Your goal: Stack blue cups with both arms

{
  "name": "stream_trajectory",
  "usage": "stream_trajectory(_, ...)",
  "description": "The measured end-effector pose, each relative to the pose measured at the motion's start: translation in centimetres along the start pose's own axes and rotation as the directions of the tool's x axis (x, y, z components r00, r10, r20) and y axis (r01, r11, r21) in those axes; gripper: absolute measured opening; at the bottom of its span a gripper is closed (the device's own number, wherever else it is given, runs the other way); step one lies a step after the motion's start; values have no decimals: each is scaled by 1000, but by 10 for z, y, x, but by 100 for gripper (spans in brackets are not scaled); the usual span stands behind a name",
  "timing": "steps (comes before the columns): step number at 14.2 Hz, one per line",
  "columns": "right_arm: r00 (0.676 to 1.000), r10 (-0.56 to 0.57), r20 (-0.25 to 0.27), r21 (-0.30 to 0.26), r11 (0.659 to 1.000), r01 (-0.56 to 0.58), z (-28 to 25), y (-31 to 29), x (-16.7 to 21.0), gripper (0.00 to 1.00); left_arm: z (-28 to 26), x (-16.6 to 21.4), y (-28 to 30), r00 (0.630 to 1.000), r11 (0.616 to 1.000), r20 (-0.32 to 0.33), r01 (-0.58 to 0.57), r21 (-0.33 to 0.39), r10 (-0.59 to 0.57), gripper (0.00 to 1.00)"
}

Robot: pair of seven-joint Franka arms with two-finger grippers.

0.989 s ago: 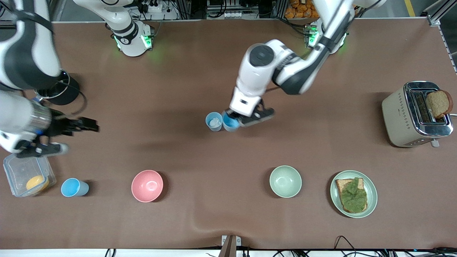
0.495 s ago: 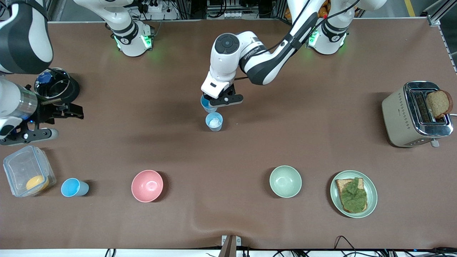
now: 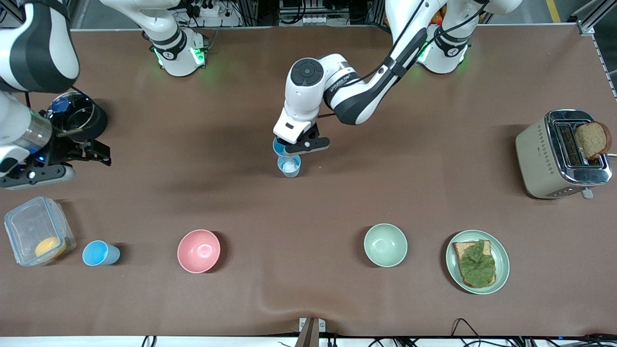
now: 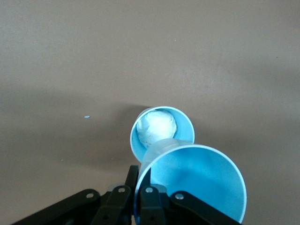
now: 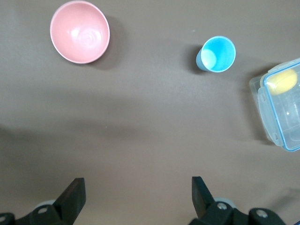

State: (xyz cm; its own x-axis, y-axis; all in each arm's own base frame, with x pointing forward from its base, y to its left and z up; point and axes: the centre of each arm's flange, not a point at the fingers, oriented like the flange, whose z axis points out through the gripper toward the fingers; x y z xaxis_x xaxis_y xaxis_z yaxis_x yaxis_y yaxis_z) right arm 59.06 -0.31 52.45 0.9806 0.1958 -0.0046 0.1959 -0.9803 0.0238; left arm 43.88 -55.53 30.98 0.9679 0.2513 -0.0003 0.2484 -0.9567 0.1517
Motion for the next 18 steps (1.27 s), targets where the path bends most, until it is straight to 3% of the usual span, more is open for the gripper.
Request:
stream_trajectory(8,998,35,-54,1,999,-35,-34,22,1,100,17,17,0,1000,1000,-15,7,12,-7,5)
stream_trajectory(9,998,34,-60,2,999,-34,-37,22,2,100,18,18,-1,1000,1000,-15,7,14,-7,10)
stream_trajectory(15,999,41,-16,18,999,-41,-54,23,-6,100,-6,28,7,998,1000,-63,-11,-10,11,70)
stream_trajectory(18,999,40,-16,19,999,-40,-54,22,-6,100,-60,71,-12,996,999,-92,11,32,-8,99)
